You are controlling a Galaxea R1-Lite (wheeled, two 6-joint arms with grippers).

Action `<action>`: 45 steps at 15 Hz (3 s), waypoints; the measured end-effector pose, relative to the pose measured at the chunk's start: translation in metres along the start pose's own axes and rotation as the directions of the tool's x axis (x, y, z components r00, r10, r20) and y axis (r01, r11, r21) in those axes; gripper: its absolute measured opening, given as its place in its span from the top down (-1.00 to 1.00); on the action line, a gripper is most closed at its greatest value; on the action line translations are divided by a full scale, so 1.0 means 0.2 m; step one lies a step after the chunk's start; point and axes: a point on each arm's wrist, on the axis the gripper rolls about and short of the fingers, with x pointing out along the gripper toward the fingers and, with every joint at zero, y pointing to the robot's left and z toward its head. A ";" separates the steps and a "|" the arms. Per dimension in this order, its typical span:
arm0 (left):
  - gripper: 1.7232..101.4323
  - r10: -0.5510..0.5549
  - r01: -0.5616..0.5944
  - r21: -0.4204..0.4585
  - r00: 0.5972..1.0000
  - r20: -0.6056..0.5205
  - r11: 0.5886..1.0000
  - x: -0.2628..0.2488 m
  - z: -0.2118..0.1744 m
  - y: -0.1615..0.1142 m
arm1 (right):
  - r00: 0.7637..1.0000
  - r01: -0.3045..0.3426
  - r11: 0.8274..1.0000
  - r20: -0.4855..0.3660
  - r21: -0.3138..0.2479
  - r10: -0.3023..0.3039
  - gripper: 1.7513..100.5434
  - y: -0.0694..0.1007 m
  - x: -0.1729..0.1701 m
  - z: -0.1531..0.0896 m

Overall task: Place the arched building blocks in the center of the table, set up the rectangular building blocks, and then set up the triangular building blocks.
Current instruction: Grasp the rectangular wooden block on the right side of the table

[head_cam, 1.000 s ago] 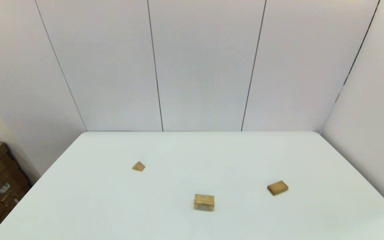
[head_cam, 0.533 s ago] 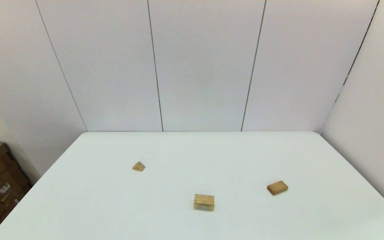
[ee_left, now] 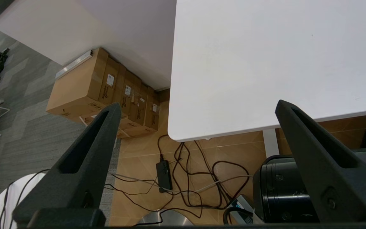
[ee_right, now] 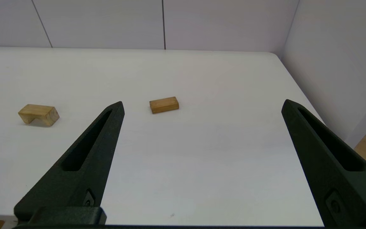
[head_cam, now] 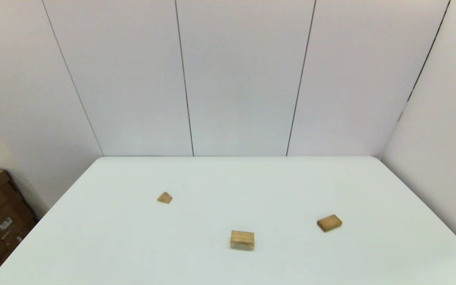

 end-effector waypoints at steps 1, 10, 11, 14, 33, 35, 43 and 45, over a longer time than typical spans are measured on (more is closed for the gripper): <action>-0.93 0.004 -0.004 -0.001 1.000 -0.006 1.000 0.01 -0.01 -0.01 | 1.000 0.000 1.000 0.000 0.000 0.000 -0.95 0.00 0.00 0.00; -0.93 0.030 -0.012 -0.073 0.967 0.251 0.997 0.15 -0.16 -0.11 | 1.000 -0.001 1.000 0.000 0.000 0.001 -0.95 0.00 0.00 0.00; -0.93 0.010 0.025 -0.116 0.958 0.288 0.993 0.15 -0.17 -0.12 | 1.000 -0.001 1.000 0.000 0.000 0.001 -0.95 0.00 0.00 0.00; -0.93 -0.043 0.116 -0.213 0.946 0.322 0.970 0.19 -0.19 -0.15 | 1.000 0.000 1.000 0.000 0.000 0.000 -0.95 0.00 0.00 0.00; -0.93 -0.066 0.235 -0.339 0.895 0.441 0.911 0.48 -0.30 -0.29 | 1.000 0.000 1.000 0.000 0.000 0.000 -0.95 0.00 0.00 0.00; -0.93 -0.063 0.240 -0.359 0.896 0.440 0.902 0.48 -0.30 -0.29 | 1.000 -0.001 1.000 0.000 0.000 0.001 -0.95 0.00 0.00 0.00; -0.93 -0.062 0.240 -0.361 0.896 0.440 0.901 0.48 -0.30 -0.29 | 1.000 0.000 1.000 0.000 -0.001 0.000 -0.95 0.00 0.00 0.00; -0.93 -0.063 0.240 -0.361 0.896 0.441 0.901 0.48 -0.30 -0.29 | 1.000 -0.001 1.000 0.000 0.000 0.001 -0.95 0.00 0.00 0.00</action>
